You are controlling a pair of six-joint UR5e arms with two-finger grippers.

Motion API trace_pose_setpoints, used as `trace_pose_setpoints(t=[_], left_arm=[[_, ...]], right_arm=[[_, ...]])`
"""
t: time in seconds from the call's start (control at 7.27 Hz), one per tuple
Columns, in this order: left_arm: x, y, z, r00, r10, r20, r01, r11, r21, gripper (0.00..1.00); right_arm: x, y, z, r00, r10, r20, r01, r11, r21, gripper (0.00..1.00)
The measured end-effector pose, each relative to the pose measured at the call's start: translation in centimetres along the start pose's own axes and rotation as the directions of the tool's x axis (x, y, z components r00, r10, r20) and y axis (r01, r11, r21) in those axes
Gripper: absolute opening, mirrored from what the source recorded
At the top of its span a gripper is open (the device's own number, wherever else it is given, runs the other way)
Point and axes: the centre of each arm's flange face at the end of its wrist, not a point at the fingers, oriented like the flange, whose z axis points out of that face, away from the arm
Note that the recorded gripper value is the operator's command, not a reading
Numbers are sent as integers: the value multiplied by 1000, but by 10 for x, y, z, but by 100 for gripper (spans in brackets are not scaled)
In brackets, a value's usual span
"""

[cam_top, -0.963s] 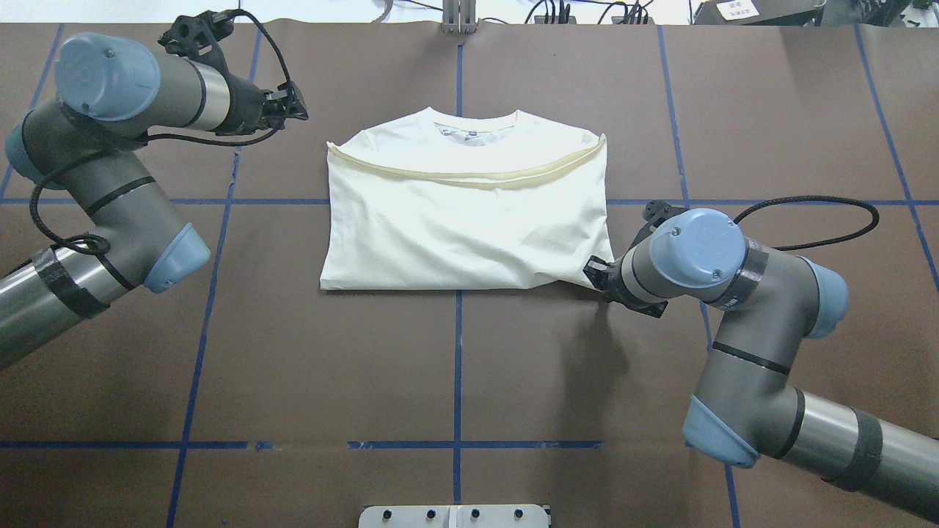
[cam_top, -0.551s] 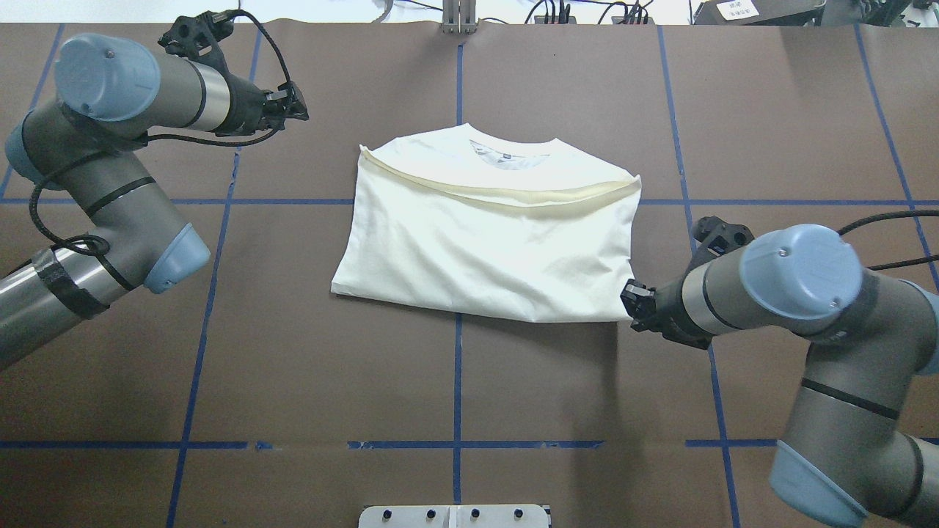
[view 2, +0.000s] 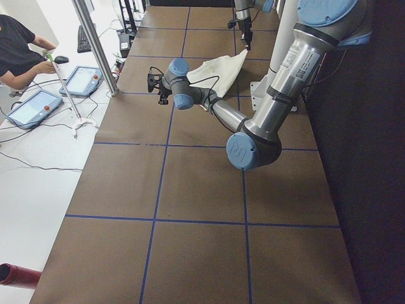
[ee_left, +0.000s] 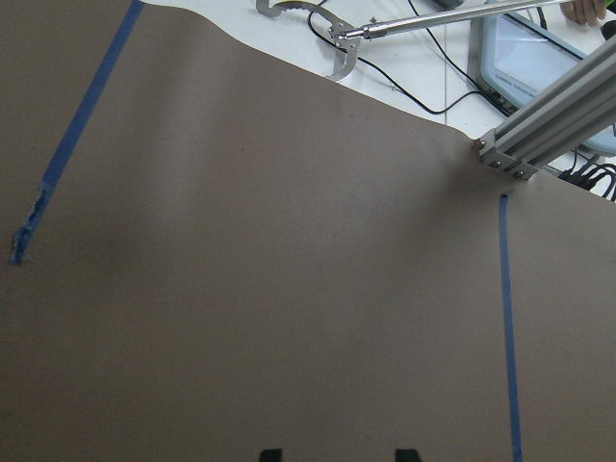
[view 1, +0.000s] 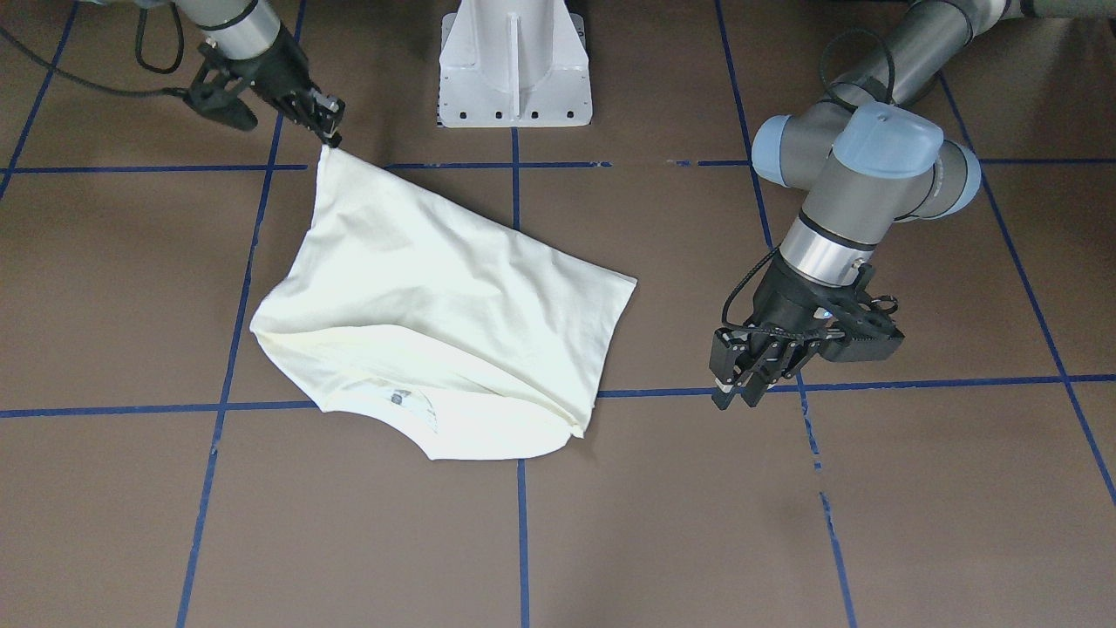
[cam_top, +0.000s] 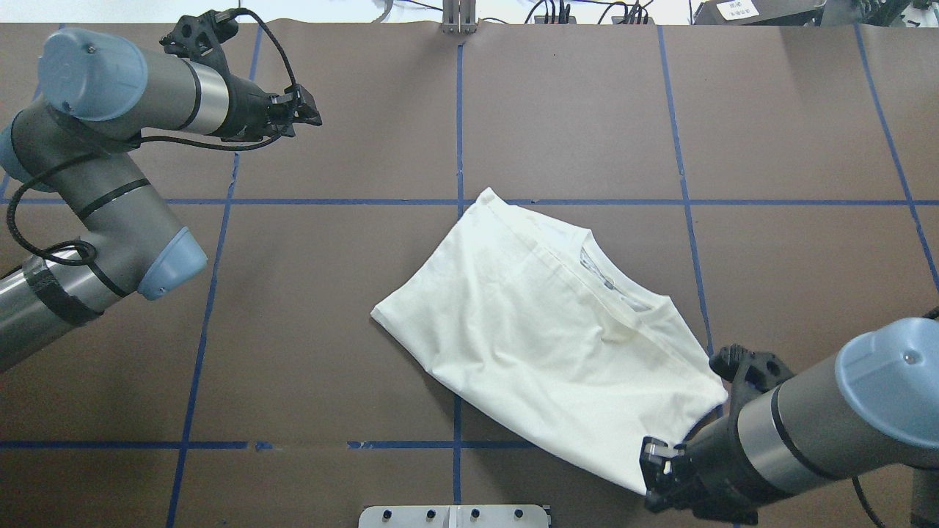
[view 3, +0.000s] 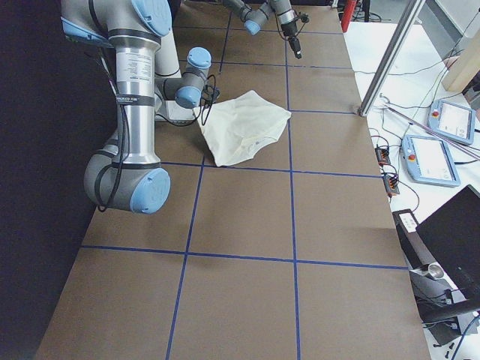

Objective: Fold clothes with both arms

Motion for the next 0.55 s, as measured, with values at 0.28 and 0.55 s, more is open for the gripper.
trace_pose_setpoints(t=[0.28,0.55], left_arm=[[27,41,-10,995,-76,-56,69,990,-126,58],[49,112,-9,977,-209,-33,193,946,-261,62]], right_arm=[[8,17,32,999,-22,-37,23,999,31,100],[-6,-27,-10,997,36,67,-46,987,156,100]])
